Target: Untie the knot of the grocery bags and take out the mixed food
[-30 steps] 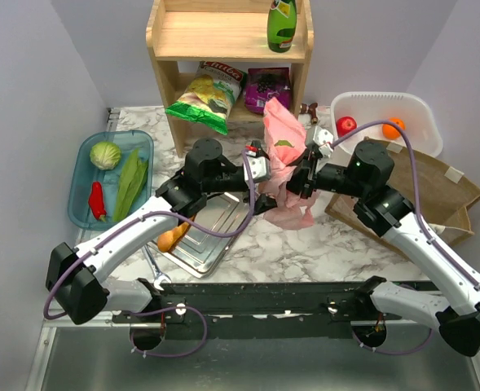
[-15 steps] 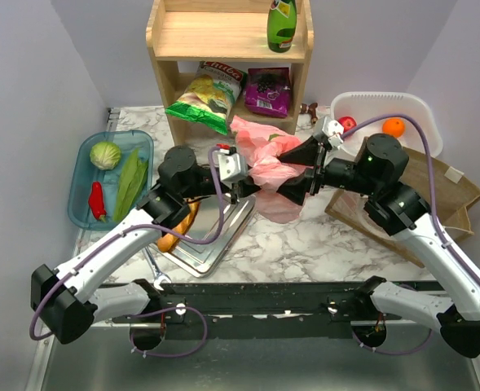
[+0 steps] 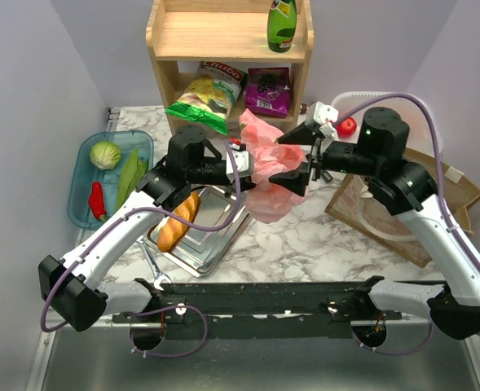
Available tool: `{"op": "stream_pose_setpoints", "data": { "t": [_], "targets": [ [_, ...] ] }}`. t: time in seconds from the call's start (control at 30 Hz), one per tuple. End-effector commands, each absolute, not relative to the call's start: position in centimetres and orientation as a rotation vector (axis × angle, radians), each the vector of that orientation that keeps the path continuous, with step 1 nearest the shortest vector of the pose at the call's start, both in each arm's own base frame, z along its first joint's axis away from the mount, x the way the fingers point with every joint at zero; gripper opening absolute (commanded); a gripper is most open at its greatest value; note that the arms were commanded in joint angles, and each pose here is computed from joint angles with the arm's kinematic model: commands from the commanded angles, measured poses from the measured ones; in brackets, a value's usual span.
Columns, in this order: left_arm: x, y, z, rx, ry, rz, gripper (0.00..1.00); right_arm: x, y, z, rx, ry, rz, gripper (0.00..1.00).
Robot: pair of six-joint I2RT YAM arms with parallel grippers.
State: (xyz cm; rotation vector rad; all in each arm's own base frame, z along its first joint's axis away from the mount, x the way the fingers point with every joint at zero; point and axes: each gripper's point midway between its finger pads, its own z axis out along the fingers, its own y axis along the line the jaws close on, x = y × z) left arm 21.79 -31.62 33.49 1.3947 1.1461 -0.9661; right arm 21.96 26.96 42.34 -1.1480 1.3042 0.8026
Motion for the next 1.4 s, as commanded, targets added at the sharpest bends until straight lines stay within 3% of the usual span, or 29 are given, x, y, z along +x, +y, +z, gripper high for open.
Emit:
{"op": "stream_pose_setpoints", "data": {
  "t": [0.0, 0.2, 0.4, 0.67, 0.73, 0.77, 0.8, 0.87, 0.97, 1.0, 1.27, 1.37],
  "targets": [
    [19.5, -32.0, 35.4, 1.5, 0.999, -0.998, 0.0, 21.3, 28.1, 39.5, -1.293, 1.34, 0.867, 1.0],
    [16.5, -31.1, 40.6, 1.49, 0.794, -1.014, 0.0, 22.0, 26.6, 33.7, -1.406, 1.494, 0.765, 1.0],
    [14.9, -31.7, 44.6, 1.44, 0.735, -1.124, 0.0, 21.3, 27.9, 33.4, -1.402, 1.445, 0.869, 0.97],
    [16.3, -31.7, 48.4, 1.275, 0.769, -1.18, 0.0, 22.3, 27.4, 34.1, -1.276, 1.472, 0.822, 0.38],
    [16.5, -31.4, 47.9, 1.29, 0.795, -1.161, 0.0, 22.4, 26.7, 34.4, -1.258, 1.493, 0.779, 0.13],
    [16.8, -31.1, 47.5, 1.29, 0.824, -1.154, 0.09, 22.7, 26.2, 34.6, -1.228, 1.516, 0.746, 0.01],
    [17.2, -30.8, 47.0, 1.287, 0.856, -1.154, 0.23, 23.2, 25.6, 34.9, -1.191, 1.54, 0.706, 0.01],
    [18.3, -29.9, 46.0, 1.28, 0.955, -1.158, 0.6, 24.3, 24.1, 34.9, -1.128, 1.599, 0.61, 0.01],
    [20.3, -28.5, 43.4, 1.287, 1.123, -1.112, 0.79, 26.6, 21.0, 36.2, -0.99, 1.65, 0.469, 0.01],
    [20.9, -28.0, 42.2, 1.287, 1.178, -1.087, 0.91, 27.5, 19.7, 36.9, -0.934, 1.661, 0.42, 0.0],
    [22.0, -27.4, 37.7, 1.278, 1.27, -1.039, 0.94, 32.5, 9.4, 43.7, -0.493, 1.747, 0.184, 0.01],
    [22.2, -27.6, 37.2, 1.259, 1.298, -1.049, 0.94, 32.3, 6.4, 43.8, -0.364, 1.834, 0.131, 0.01]
  ]
}}
